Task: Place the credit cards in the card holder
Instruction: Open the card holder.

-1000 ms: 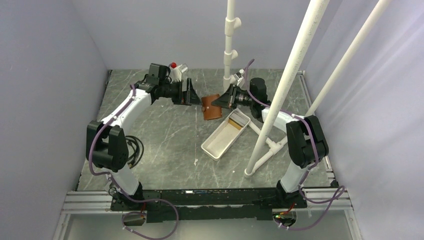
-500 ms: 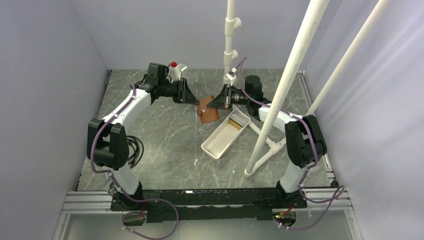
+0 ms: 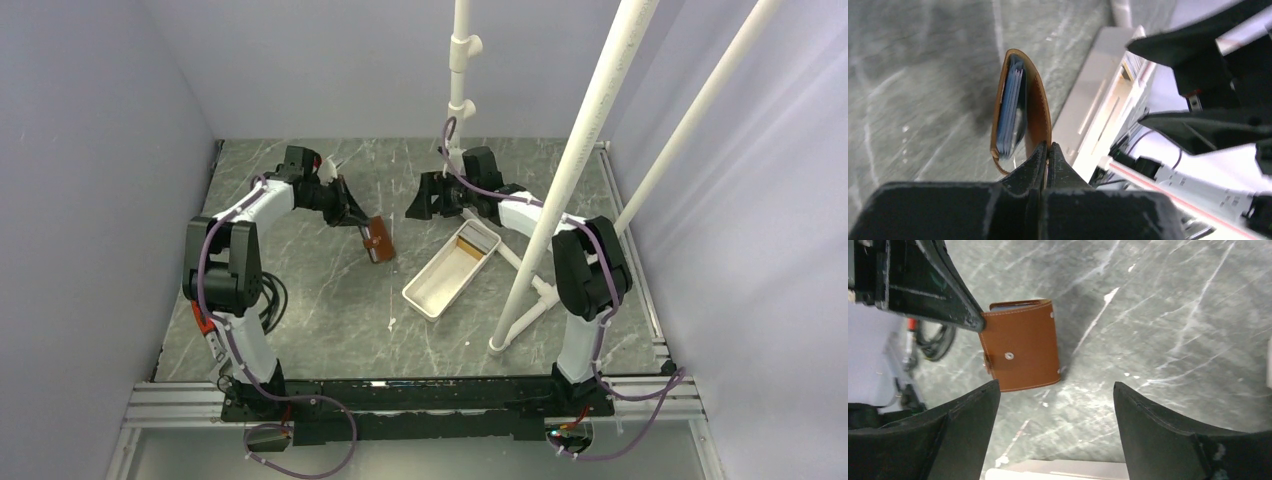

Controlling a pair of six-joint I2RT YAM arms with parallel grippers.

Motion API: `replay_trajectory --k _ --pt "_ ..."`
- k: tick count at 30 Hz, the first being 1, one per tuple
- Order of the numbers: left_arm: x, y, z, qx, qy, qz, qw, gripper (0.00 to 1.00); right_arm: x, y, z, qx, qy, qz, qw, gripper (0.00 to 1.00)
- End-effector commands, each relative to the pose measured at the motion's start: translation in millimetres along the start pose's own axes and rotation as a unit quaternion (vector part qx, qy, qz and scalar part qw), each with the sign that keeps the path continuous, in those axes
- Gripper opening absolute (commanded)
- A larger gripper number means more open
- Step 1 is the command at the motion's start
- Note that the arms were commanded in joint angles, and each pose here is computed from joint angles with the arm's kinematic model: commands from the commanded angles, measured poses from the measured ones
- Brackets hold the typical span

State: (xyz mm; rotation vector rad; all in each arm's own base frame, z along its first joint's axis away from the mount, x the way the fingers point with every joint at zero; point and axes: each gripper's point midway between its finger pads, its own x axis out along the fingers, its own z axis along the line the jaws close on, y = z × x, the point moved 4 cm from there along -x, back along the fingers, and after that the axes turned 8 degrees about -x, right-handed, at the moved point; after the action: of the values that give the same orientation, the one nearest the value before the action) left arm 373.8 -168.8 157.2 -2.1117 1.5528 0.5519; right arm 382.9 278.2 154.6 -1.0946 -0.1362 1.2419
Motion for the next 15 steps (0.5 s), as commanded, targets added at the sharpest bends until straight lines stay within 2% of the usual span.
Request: replay_trajectory --k 1,5,7,11,15 --pt "-3 -10 8 -0.128 -0.062 -0.042 0.989 0.00 7 -10 -6 -0.126 0.038 0.007 0.991 0.87" --pt "13 -16 19 -0.247 -0.091 -0.045 0.964 0.00 19 -2 3 -0.158 0.020 0.025 0.987 0.90" --pt "20 -19 21 -0.283 -0.095 -0.050 0.953 0.00 27 4 9 -0.166 0.018 0.033 0.985 0.90" --pt "23 -24 22 -0.327 -0.119 -0.087 0.933 0.00 40 22 17 -0.191 0.016 0.053 0.980 0.91" --pt "27 -32 13 -0.342 -0.121 -0.098 0.926 0.00 49 33 19 -0.208 0.017 0.066 0.976 0.87"
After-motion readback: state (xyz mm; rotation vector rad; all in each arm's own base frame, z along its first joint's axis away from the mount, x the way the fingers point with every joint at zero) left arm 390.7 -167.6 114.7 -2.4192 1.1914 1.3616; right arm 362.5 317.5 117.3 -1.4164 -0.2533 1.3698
